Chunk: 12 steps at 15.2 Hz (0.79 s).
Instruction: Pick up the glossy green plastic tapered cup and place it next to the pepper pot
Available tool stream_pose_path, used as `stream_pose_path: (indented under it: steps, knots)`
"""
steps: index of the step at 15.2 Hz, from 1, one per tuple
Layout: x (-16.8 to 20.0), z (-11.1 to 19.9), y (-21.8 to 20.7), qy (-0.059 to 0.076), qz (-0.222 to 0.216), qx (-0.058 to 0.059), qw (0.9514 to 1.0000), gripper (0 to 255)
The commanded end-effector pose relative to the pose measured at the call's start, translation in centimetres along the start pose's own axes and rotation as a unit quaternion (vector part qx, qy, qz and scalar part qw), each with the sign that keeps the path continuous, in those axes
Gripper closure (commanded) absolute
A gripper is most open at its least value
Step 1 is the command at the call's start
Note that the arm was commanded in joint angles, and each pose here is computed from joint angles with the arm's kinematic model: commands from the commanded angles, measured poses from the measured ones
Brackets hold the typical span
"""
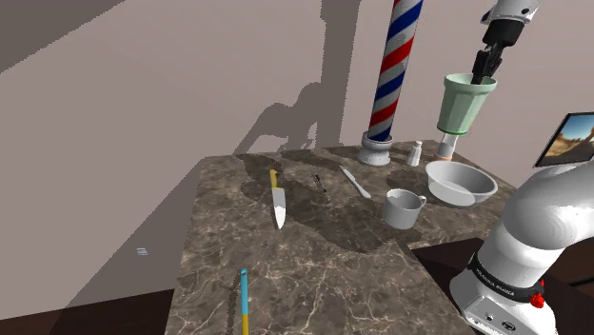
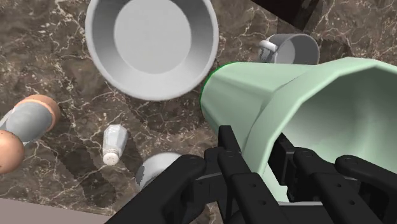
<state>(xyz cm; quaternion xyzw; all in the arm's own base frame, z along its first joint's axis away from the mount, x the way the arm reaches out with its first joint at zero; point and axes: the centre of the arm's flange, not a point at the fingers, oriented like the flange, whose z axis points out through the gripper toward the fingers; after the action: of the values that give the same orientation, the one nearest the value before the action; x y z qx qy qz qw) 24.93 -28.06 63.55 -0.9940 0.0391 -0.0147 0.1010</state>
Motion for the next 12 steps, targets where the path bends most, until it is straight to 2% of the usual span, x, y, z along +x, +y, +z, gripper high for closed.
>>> stream_pose_path:
  steps: [1,12]
  knots:
    - [-0.8,-0.5,2.3,0.0,-0.001,0.0,1.0,255]
    - [-6.0,-3.4,15.6,0.0,-0.001,0.0,1.0,255]
